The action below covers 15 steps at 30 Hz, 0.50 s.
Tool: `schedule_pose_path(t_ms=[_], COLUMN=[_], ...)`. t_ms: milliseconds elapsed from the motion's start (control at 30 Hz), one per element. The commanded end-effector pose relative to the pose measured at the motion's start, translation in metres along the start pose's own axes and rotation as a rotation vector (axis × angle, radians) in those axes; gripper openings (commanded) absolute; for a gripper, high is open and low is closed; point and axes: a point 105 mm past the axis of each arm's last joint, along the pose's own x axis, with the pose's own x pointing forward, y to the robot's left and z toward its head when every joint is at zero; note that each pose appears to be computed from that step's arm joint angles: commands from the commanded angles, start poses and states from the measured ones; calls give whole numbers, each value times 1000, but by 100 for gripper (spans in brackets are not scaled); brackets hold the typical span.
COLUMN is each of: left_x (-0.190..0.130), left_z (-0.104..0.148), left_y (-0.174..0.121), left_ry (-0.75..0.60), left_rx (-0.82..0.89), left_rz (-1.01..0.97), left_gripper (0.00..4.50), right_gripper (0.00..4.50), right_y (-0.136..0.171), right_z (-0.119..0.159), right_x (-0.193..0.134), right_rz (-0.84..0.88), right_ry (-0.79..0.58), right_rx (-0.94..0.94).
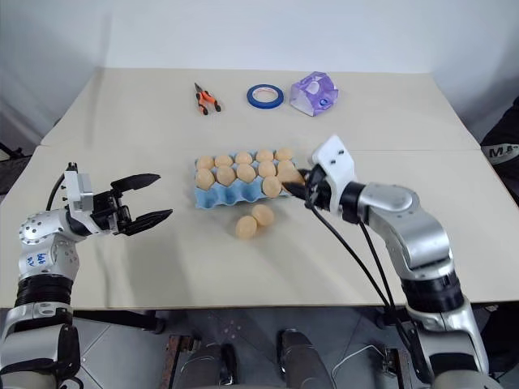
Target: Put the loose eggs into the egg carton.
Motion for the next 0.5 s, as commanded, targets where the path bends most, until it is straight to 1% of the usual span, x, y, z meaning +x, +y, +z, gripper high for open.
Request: schedule_pose_path(t_ms=[33, 233, 367, 500], left_x=[0, -9, -15, -18], left_z=[12, 13, 12, 13], left_y=[4, 2, -1, -3], left_ry=[-31, -26, -18, -18], left_rx=[43, 53, 56, 57], left_rz=[11, 38, 60, 73], left_gripper=[450, 450, 450, 450], right_gripper=[114, 114, 114, 114], right_y=[0, 21, 32, 35], right_z=[8, 9, 11, 8], right_x=[24, 58, 72, 81], right_rz=[-1, 65, 94, 98], right_ry=[-32, -53, -63, -58], right_rx=[-21, -15, -7, -18])
